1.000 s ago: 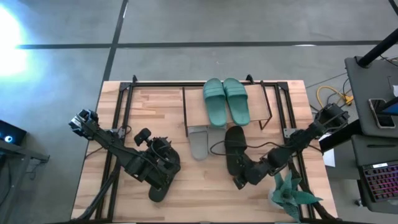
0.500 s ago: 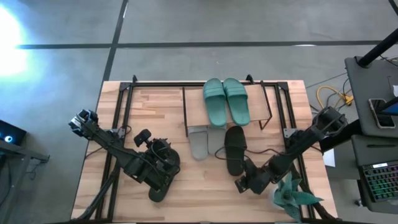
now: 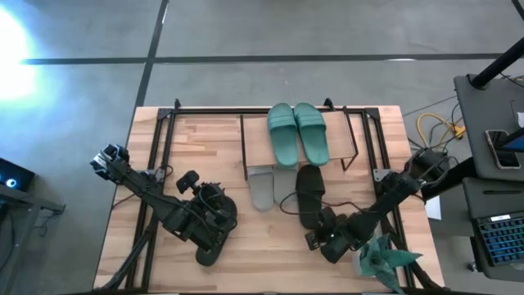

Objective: Pick and place slides into the shelf
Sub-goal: Put the left black slide under the shelf, then put the black slide under the shelf

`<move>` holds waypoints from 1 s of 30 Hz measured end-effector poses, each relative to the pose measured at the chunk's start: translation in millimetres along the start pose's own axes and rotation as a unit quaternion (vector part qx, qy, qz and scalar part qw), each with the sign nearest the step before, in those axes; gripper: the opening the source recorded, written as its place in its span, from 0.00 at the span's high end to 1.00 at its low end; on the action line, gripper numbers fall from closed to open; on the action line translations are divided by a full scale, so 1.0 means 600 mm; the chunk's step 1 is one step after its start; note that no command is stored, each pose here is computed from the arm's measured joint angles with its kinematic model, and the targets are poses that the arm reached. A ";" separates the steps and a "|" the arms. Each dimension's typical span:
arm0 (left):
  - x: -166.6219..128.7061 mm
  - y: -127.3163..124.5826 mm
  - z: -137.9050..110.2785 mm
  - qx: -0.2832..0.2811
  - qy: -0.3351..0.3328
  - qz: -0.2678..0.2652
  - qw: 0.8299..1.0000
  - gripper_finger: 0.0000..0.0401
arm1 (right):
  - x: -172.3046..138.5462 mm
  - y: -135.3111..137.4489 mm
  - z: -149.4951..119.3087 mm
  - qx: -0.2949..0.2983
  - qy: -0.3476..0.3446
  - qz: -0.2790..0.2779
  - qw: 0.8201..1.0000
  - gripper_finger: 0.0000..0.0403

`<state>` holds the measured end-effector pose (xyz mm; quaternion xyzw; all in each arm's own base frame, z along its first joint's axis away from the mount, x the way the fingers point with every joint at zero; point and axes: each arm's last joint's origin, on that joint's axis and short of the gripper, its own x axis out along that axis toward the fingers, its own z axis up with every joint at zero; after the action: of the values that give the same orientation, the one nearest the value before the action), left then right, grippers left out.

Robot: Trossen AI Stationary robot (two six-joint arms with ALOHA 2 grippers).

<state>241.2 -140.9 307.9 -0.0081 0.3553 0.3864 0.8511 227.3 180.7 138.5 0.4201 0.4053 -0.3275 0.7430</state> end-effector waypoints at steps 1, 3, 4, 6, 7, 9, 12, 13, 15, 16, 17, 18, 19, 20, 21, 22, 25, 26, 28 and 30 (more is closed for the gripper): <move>0.000 0.000 0.000 0.000 0.000 0.000 1.000 0.80 | -0.004 0.001 0.004 -0.003 -0.012 -0.008 1.000 0.98; 0.000 0.000 0.000 0.000 0.000 0.000 1.000 0.80 | -0.009 0.000 0.015 -0.008 -0.025 -0.033 0.999 0.98; 0.000 0.000 0.000 0.000 0.000 0.000 1.000 0.80 | -0.010 -0.001 0.019 -0.011 -0.031 -0.042 0.999 0.98; 0.000 0.000 0.000 0.000 0.000 0.000 1.000 0.80 | -0.010 -0.002 0.023 -0.019 -0.037 -0.050 0.998 0.98; 0.000 0.000 0.000 0.000 0.000 0.000 1.000 0.80 | -0.009 -0.002 0.025 -0.024 -0.038 -0.049 0.998 0.98; 0.000 0.000 0.000 0.001 0.000 0.000 1.000 0.80 | -0.008 -0.003 0.027 -0.027 -0.037 -0.049 0.998 0.98; 0.000 0.000 0.000 0.000 0.000 0.000 1.000 0.80 | -0.005 -0.005 0.030 -0.028 -0.030 -0.054 0.998 0.98; 0.000 0.000 0.000 0.000 0.000 0.000 1.000 0.80 | -0.005 -0.005 0.030 -0.028 -0.030 -0.054 0.998 0.98; 0.000 0.000 0.000 -0.001 0.000 -0.001 1.000 0.80 | -0.005 -0.005 0.031 -0.027 -0.035 -0.053 0.998 0.98; 0.000 -0.001 0.000 -0.002 0.000 -0.002 1.000 0.80 | -0.006 -0.004 0.031 -0.029 -0.038 -0.051 0.998 0.98; -0.001 -0.001 0.000 -0.001 0.000 -0.003 1.000 0.80 | -0.010 -0.002 0.031 -0.037 -0.041 -0.047 0.997 0.98; -0.002 -0.002 -0.002 0.000 0.002 -0.005 1.000 0.80 | -0.015 0.002 0.030 -0.047 -0.043 -0.040 0.997 0.98; -0.004 -0.002 -0.003 0.000 0.008 -0.009 1.000 0.80 | -0.022 0.006 0.030 -0.059 -0.043 -0.030 0.997 0.98; -0.006 -0.003 -0.003 0.000 0.020 -0.016 1.000 0.80 | -0.030 0.010 0.031 -0.075 -0.044 -0.021 0.996 0.98; -0.008 -0.004 -0.005 0.003 0.040 -0.026 0.999 0.80 | -0.040 0.014 0.032 -0.090 -0.043 -0.010 0.995 0.98; -0.010 -0.005 -0.008 0.016 0.065 -0.037 0.997 0.80 | -0.049 0.018 0.034 -0.104 -0.041 0.000 0.994 0.98; -0.019 -0.010 -0.024 0.078 0.141 -0.076 0.984 0.80 | -0.077 0.025 0.045 -0.146 -0.040 0.027 0.988 0.98; -0.023 -0.011 -0.029 0.097 0.155 -0.087 0.979 0.80 | -0.087 0.027 0.050 -0.158 -0.043 0.036 0.986 0.97; -0.035 -0.014 -0.039 0.128 0.162 -0.107 0.973 0.80 | -0.106 0.027 0.060 -0.183 -0.057 0.048 0.980 0.95; -0.049 -0.018 -0.051 0.152 0.153 -0.117 0.969 0.79 | -0.124 0.030 0.069 -0.205 -0.068 0.067 0.974 0.90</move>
<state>216.6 -176.6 300.2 0.0205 0.5323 0.2195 0.8174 221.6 162.3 223.5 0.2620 0.3835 -0.2145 0.8592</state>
